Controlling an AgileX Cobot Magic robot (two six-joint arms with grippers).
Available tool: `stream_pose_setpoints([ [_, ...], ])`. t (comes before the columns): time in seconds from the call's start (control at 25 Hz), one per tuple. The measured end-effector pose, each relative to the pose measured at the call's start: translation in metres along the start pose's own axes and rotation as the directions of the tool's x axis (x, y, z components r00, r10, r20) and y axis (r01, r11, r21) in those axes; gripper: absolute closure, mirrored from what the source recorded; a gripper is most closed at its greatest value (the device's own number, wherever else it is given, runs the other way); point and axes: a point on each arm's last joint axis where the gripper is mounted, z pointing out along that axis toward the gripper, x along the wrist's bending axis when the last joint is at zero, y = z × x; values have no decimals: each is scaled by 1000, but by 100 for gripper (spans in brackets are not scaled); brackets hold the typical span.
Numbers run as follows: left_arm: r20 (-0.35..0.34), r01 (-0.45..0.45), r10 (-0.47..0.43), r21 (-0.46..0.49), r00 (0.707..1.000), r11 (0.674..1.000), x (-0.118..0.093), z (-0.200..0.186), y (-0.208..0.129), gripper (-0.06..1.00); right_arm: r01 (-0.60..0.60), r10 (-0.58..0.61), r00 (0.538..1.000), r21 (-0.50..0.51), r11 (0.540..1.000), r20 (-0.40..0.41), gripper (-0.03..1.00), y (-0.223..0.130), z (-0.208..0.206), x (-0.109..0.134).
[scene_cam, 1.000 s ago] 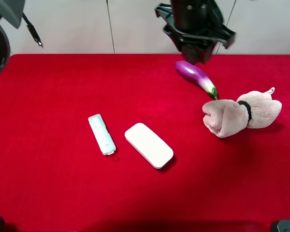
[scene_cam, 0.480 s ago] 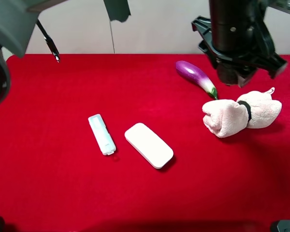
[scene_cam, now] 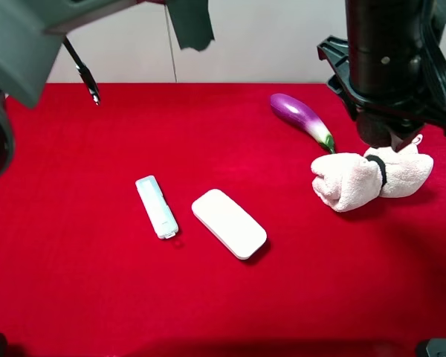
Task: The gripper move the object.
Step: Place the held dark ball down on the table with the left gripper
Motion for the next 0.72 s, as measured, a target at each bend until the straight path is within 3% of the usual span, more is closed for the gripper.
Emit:
stream_pose_setpoints([
  [0.24,27,-3,1,62,1000,998,-9,32,-10,35,0,0,1000,0,1000,0,27,0,0,0],
  [0.72,70,-17,10,95,997,995,-30,66,-22,35,0,0,1000,0,1000,0,27,0,0,0],
])
